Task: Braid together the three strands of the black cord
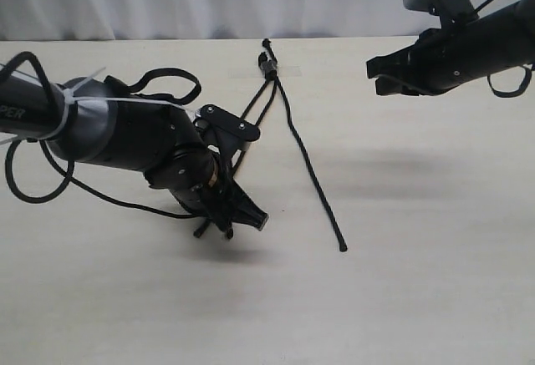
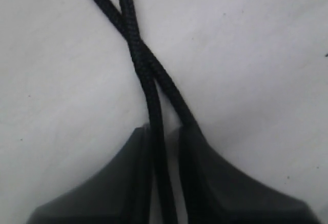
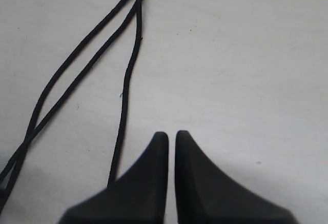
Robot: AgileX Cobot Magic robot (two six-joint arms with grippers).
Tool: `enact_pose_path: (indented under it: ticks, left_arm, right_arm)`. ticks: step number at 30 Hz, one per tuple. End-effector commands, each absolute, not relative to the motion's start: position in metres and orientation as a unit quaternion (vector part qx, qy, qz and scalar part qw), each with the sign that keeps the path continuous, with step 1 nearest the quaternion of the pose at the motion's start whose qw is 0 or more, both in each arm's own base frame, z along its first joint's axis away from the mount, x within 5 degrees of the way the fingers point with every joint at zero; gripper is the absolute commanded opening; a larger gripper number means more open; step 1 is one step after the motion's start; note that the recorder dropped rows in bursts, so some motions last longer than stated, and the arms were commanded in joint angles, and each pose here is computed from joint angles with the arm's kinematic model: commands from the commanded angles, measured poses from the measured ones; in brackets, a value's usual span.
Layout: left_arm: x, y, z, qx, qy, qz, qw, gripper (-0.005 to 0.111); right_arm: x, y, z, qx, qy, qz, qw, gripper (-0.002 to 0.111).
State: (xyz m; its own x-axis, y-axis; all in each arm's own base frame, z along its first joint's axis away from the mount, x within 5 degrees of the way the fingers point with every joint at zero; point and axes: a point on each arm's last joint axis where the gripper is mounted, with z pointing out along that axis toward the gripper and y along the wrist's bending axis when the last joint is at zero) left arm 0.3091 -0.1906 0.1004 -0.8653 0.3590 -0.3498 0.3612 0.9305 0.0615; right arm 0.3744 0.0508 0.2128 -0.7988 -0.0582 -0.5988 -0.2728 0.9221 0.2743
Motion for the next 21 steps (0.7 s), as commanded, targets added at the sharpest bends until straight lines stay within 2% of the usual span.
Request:
enact_pose_path:
  ticks: [1, 3, 5, 7, 10, 13, 16, 21]
  left_arm:
    - [0.307, -0.193, 0.092, 0.187, 0.967, -0.005, 0.171, 0.02]
    - [0.306, -0.193, 0.091, 0.205, 0.965, 0.002, 0.166, 0.017]
    - [0.306, -0.193, 0.097, 0.219, 0.96, -0.001, 0.174, 0.0]
    - [0.307, -0.194, 0.114, 0.233, 0.952, -0.007, 0.198, 0.0]
    - [0.317, -0.175, 0.162, 0.234, 0.935, -0.002, 0.266, 0.0]
    - [0.335, -0.117, 0.195, 0.144, 0.944, 0.015, 0.298, 0.0]
    - [0.348, -0.074, 0.18, 0.055, 0.955, 0.004, 0.292, 0.0]
    - [0.353, -0.068, 0.14, 0.052, 0.966, 0.008, 0.254, 0.0]
  right_arm:
    - [0.375, 0.051, 0.215, -0.092, 0.931, 0.178, 0.305, 0.004]
    - [0.375, 0.051, 0.215, -0.092, 0.931, 0.178, 0.305, 0.004]
    - [0.375, 0.051, 0.215, -0.092, 0.931, 0.178, 0.305, 0.004]
    - [0.375, 0.051, 0.215, -0.092, 0.931, 0.178, 0.305, 0.004]
    - [0.375, 0.051, 0.215, -0.092, 0.931, 0.178, 0.305, 0.004]
    - [0.375, 0.051, 0.215, -0.092, 0.931, 0.178, 0.305, 0.004]
    - [0.375, 0.051, 0.215, -0.092, 0.931, 0.178, 0.305, 0.004]
    - [0.375, 0.051, 0.215, -0.092, 0.931, 0.178, 0.305, 0.004]
